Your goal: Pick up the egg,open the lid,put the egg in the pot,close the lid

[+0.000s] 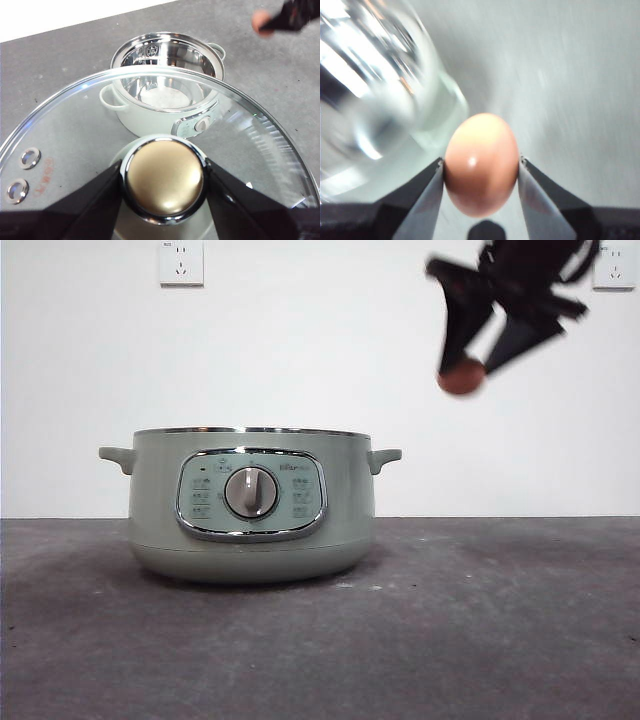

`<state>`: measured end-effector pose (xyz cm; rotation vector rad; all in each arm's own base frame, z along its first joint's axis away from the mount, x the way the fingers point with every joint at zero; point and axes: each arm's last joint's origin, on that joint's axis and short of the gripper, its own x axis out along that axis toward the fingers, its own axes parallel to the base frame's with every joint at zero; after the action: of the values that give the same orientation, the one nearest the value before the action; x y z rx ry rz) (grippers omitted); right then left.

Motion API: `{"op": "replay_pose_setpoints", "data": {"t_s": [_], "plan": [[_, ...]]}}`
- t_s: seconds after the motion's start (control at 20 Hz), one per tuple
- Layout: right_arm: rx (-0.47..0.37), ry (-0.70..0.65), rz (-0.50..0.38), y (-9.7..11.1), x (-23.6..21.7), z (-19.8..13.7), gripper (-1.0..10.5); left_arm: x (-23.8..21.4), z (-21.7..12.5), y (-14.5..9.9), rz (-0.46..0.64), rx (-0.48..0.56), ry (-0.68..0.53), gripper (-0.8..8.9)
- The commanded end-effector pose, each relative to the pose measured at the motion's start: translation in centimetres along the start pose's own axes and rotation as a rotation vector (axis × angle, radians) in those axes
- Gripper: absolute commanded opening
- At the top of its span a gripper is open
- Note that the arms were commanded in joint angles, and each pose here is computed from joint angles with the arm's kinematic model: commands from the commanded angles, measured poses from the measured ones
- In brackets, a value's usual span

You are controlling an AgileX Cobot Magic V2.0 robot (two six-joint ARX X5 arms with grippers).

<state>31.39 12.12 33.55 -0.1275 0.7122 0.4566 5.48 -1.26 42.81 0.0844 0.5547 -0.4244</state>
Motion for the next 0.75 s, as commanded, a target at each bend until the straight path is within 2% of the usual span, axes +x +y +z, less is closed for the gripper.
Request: {"op": "replay_pose_setpoints", "data": {"t_s": [0.05,0.25,0.45,0.6,0.75], "plan": [[-0.029,-0.07,0.047,1.6,-0.6,2.2,-0.1,-0.4,0.3,-0.1,-0.001,0.005,-0.051,-0.07],[-0.104,-0.112,0.135,5.8,1.3,5.4,-0.1,-0.4,0.3,-0.1,-0.002,0.004,-0.05,-0.07],[-0.166,-0.088,0.204,9.8,6.0,7.2,-0.1,-0.4,0.2,-0.1,-0.004,0.001,-0.044,-0.07],[-0.206,-0.032,0.224,11.7,9.9,7.4,-0.1,-0.4,0.2,-0.2,-0.03,-0.001,-0.048,-0.07],[-0.215,0.035,0.228,12.4,13.6,6.6,-0.1,-0.4,0.2,-0.2,-0.032,-0.001,-0.048,-0.07]]}}
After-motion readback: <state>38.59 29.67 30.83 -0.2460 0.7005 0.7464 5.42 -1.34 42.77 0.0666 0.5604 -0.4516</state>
